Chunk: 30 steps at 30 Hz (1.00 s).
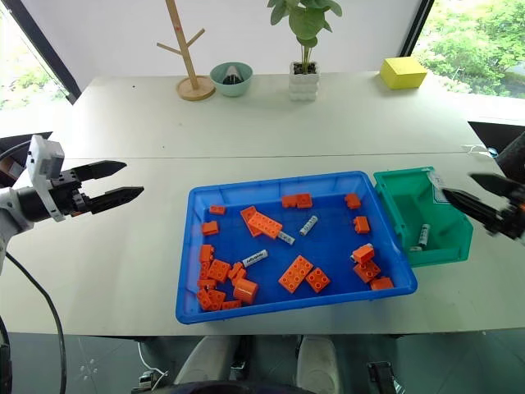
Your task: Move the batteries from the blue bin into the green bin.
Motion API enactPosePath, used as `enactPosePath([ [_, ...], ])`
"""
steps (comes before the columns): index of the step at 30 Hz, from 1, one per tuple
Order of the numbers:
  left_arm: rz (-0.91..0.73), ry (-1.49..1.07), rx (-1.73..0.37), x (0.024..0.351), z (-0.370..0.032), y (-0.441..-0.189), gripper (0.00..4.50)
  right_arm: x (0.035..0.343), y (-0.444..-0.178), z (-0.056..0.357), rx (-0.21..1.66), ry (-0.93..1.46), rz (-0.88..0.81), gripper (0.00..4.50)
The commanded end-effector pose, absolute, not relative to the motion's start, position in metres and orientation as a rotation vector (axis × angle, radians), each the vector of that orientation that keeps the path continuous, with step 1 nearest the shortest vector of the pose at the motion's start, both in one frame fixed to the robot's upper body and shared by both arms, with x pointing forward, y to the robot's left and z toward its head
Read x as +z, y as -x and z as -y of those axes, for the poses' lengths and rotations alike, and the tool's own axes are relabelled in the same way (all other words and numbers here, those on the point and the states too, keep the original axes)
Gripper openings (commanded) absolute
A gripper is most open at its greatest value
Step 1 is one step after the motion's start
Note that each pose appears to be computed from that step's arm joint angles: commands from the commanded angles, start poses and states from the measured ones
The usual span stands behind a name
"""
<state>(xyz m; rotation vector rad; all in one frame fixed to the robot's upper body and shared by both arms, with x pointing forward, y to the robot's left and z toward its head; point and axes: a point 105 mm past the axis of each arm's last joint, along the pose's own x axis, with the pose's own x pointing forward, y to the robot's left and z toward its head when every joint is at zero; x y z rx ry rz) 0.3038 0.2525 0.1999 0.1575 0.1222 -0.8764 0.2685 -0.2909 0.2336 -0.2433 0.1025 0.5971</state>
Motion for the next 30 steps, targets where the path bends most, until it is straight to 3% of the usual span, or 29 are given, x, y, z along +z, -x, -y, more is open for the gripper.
enactPosePath([
  [1,-0.109,-0.218,-0.985,0.217,-0.238,-0.295,4.50,0.231,-0.277,0.237,0.766,0.297,-0.126,3.50],
  [7,-0.192,-0.307,-1.197,0.212,-0.213,-0.271,4.50,0.185,-0.291,0.152,0.961,0.323,-0.245,3.50],
  [10,-0.218,-0.327,-1.244,0.208,-0.208,-0.264,4.50,0.171,-0.286,0.126,1.042,0.327,-0.273,3.50],
  [12,-0.232,-0.326,-1.259,0.206,-0.207,-0.261,4.50,0.168,-0.268,0.111,1.187,0.353,-0.260,3.50],
  [15,-0.248,-0.326,-1.282,0.204,-0.205,-0.259,4.50,0.163,-0.255,0.103,1.328,0.421,-0.263,3.50],
  [30,-0.256,-0.323,-1.324,0.199,-0.197,-0.254,4.50,0.133,-0.270,0.077,1.680,0.836,-0.276,3.50],
])
